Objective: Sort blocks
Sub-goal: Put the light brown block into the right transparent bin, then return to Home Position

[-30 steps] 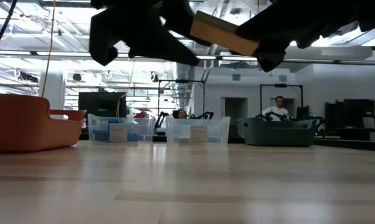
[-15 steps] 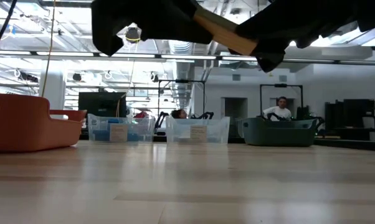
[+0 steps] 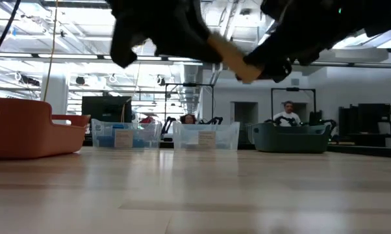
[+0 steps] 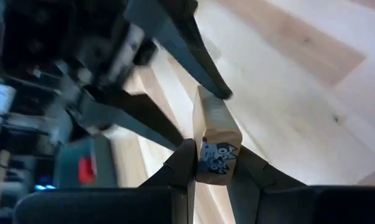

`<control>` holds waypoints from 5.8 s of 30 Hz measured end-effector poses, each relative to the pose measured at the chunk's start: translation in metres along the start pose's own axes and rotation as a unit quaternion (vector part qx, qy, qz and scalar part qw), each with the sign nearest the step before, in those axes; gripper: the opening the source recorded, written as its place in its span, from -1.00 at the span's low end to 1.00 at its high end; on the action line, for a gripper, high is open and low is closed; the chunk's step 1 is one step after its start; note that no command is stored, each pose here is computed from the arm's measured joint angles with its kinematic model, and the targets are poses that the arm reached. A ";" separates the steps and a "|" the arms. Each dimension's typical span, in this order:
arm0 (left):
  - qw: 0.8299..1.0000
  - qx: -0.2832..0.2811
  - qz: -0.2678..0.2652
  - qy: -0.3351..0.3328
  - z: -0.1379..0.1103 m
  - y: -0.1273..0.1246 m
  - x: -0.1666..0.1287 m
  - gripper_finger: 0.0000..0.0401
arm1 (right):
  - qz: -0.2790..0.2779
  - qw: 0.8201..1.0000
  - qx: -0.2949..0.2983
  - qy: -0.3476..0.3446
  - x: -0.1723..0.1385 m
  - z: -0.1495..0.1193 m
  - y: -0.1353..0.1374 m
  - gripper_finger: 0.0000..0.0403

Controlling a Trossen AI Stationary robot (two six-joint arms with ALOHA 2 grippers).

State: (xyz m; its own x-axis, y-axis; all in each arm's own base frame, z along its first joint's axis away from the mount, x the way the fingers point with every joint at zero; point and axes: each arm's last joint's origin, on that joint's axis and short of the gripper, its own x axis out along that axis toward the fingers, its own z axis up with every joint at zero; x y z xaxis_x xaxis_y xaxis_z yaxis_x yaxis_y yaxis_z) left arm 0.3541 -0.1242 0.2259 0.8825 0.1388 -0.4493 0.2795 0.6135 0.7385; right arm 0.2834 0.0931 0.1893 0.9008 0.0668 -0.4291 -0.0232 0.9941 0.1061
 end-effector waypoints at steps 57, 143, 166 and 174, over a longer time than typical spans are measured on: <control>0.923 -0.365 0.120 0.031 -0.173 0.074 -0.088 -0.16 | -0.160 0.981 -0.039 -0.101 -0.115 -0.040 -0.072 0.42; 0.864 -0.453 0.024 -0.216 -0.200 -0.053 -0.199 -0.84 | -0.158 0.936 0.176 -0.259 -0.169 -0.093 -0.125 0.42; 0.864 -0.453 0.024 -0.216 -0.200 -0.053 -0.199 -0.84 | -0.158 0.936 0.176 -0.259 -0.169 -0.093 -0.125 0.42; 0.864 -0.453 0.024 -0.216 -0.200 -0.053 -0.199 -0.84 | -0.158 0.936 0.176 -0.259 -0.169 -0.093 -0.125 0.42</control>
State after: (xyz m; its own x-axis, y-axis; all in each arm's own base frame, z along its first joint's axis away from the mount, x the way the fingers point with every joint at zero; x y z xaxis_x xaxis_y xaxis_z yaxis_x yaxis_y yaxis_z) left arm 0.0879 -0.0288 0.1762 0.9985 -0.0016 -0.0540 -0.0003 0.9994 -0.0339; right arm 0.0931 -0.0348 0.1649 0.9299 -0.3677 -0.0056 0.3427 0.8611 0.3755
